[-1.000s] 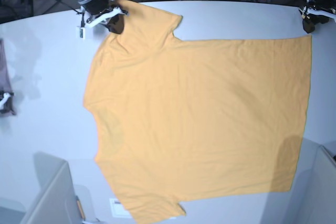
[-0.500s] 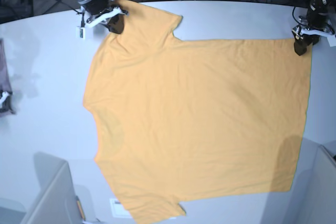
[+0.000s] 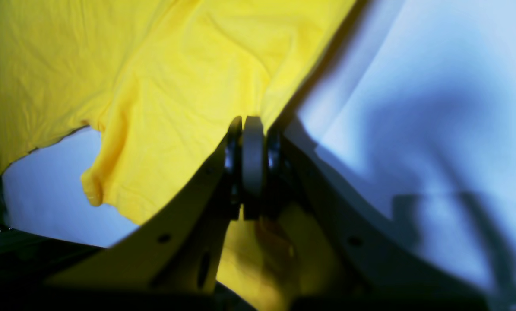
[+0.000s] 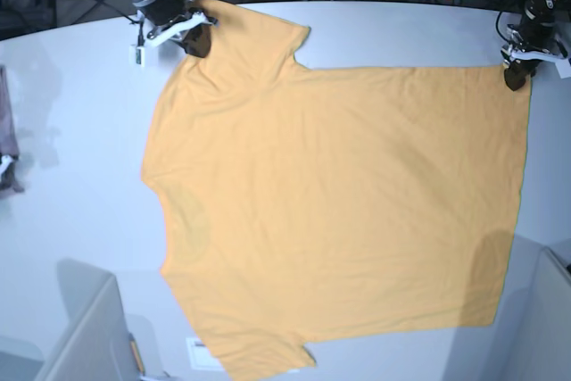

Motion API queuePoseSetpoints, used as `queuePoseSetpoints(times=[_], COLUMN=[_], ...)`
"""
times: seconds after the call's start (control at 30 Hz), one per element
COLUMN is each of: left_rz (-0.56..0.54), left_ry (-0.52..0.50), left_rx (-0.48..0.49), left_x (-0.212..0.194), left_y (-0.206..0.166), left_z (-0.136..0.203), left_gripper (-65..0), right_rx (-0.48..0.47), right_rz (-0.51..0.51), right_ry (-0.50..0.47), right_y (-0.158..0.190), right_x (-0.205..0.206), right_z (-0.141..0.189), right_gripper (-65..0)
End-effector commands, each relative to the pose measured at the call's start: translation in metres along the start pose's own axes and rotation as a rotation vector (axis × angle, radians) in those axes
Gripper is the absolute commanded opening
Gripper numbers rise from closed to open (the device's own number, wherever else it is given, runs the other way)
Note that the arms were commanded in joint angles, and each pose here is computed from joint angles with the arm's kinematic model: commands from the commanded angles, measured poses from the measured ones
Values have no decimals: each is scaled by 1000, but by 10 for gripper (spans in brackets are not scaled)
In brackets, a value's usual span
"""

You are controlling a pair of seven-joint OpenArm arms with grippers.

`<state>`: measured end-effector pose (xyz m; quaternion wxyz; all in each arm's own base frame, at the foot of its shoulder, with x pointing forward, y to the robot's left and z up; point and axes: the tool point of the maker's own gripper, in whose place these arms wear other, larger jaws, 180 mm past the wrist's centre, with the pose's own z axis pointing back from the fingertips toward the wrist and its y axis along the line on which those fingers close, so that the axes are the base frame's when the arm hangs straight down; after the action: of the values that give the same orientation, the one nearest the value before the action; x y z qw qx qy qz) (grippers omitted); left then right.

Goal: Fold the T-shirt properly
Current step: 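Move both grippers to the shirt's shoulder corners and grasp them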

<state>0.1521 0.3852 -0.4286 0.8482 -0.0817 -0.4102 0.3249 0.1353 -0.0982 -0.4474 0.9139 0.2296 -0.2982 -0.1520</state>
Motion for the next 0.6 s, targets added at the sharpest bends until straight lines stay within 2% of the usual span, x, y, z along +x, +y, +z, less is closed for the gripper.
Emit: queuePoseSetpoints(times=[0.0, 0.03, 0.07, 0.43, 0.57], left_rz=[-25, -30, -31, -35, -98], left_ry=[63, 61, 60, 74, 53], left_rx=[26, 24, 24, 46, 33], left_x=[-10, -9, -9, -14, -2], left_y=[6, 5, 5, 14, 5], left_z=[2, 2, 2, 10, 20], left_gripper=[-543, -632, -650, -650, -650], right_rx=[-45, -43, -42, 25, 41], right_rz=[0, -1, -1, 21, 30], right_ry=[68, 66, 66, 2, -14], right_y=[-10, -9, -9, 21, 28], right_x=[-16, -15, -16, 4, 10], right_z=[4, 4, 4, 21, 24], right_gripper=[-650, -650, -650, -650, -650])
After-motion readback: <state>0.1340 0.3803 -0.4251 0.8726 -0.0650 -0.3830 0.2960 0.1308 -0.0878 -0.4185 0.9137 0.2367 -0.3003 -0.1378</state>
